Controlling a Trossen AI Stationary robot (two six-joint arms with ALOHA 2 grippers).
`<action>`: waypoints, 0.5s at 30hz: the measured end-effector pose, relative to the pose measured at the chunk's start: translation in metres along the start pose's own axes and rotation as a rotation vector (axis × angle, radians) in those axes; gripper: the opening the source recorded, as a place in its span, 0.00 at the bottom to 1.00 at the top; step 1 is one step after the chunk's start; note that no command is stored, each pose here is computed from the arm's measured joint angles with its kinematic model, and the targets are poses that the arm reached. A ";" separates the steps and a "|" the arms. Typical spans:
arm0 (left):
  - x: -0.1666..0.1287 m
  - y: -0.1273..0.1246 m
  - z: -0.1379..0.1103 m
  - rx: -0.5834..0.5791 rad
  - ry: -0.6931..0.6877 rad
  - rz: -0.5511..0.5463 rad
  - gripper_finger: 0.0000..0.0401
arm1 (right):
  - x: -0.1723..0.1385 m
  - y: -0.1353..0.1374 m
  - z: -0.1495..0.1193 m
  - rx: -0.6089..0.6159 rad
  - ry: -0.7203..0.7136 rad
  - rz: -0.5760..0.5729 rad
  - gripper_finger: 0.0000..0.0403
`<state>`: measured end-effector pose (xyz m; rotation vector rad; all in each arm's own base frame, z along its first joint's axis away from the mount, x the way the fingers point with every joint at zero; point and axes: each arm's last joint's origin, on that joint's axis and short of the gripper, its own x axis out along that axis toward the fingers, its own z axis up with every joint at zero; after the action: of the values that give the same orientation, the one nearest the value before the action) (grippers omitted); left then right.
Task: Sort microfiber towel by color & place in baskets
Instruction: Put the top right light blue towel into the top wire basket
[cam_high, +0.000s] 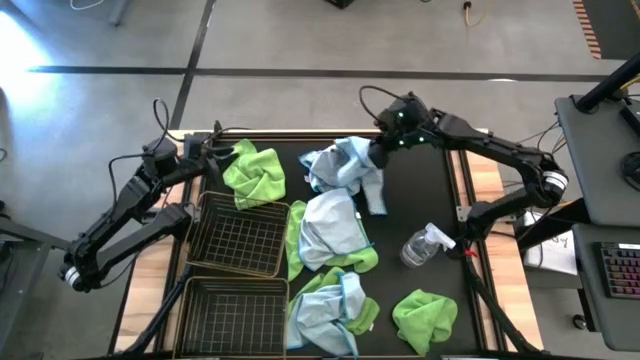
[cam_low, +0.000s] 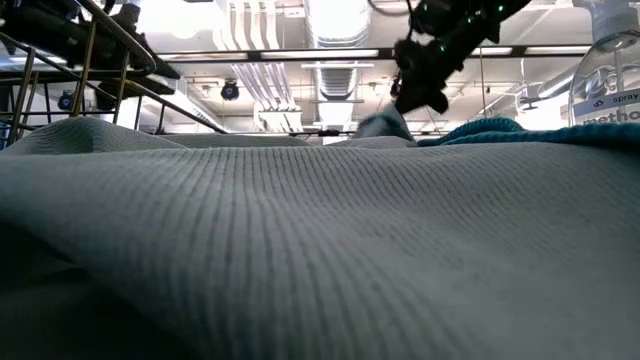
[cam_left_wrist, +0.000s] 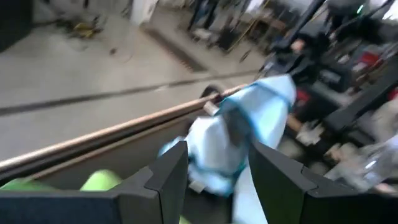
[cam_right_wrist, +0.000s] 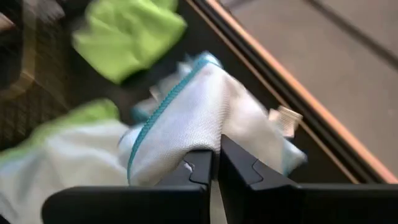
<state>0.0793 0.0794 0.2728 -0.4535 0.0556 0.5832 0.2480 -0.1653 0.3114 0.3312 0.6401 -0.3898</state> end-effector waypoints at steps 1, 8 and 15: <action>0.003 0.000 0.000 -0.002 -0.024 -0.023 0.39 | -0.001 0.005 0.003 -0.007 -0.031 0.014 0.02; 0.029 -0.004 -0.013 -0.039 -0.113 -0.188 0.39 | 0.000 0.041 0.019 -0.034 -0.217 0.125 0.02; 0.051 -0.024 -0.017 -0.012 -0.201 -0.394 0.39 | 0.012 0.062 0.024 -0.011 -0.283 0.198 0.02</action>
<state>0.1361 0.0809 0.2584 -0.4015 -0.2257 0.2387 0.2972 -0.1238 0.3329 0.3188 0.3288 -0.2373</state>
